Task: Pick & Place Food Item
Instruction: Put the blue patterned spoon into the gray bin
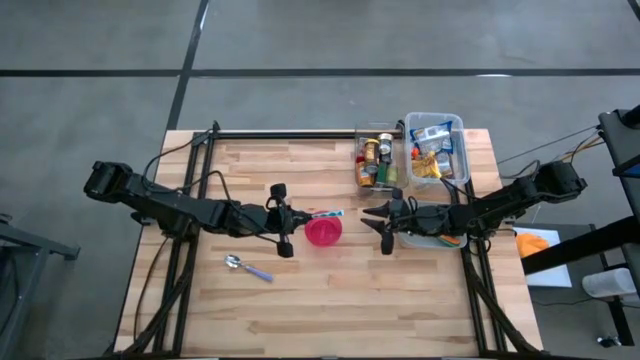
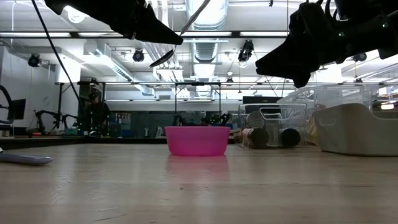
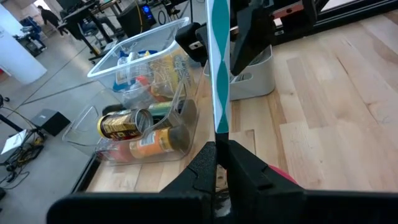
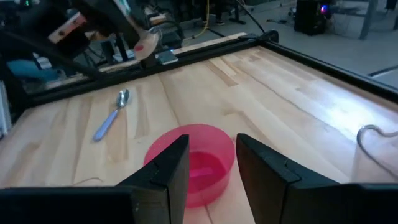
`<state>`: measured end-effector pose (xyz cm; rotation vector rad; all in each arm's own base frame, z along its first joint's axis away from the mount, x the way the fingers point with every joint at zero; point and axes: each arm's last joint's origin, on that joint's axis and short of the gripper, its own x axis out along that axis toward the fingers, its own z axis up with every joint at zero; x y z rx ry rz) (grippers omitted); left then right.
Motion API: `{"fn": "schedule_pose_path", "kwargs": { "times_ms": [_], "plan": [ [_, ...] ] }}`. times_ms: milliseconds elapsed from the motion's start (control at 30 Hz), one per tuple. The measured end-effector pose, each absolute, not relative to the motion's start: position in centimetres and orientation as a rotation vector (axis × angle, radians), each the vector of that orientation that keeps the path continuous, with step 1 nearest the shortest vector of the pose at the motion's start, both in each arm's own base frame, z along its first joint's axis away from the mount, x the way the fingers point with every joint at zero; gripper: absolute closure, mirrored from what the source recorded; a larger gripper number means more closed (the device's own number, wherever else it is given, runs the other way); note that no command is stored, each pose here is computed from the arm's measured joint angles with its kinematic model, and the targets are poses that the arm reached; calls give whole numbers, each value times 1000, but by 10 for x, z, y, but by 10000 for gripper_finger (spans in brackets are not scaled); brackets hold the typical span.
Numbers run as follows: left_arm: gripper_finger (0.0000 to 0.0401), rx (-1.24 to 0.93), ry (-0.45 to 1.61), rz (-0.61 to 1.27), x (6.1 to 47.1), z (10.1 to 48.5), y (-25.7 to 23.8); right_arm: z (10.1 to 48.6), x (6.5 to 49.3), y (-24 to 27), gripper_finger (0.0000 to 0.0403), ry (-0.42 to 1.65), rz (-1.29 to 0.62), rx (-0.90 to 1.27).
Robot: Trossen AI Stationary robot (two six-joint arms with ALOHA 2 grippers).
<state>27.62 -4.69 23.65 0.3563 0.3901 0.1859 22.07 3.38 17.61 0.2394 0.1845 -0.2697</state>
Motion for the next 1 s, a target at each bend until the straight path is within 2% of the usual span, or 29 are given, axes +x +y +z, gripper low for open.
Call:
{"fn": "schedule_pose_path", "kwargs": {
  "times_ms": [200, 1000],
  "plan": [
    [376, 356, 390, 186, 276, 236, -47, 176, 221, 34, 272, 195, -262, 164],
    [376, 354, 391, 186, 276, 236, -47, 176, 221, 34, 272, 192, -263, 183]
  ]
}}
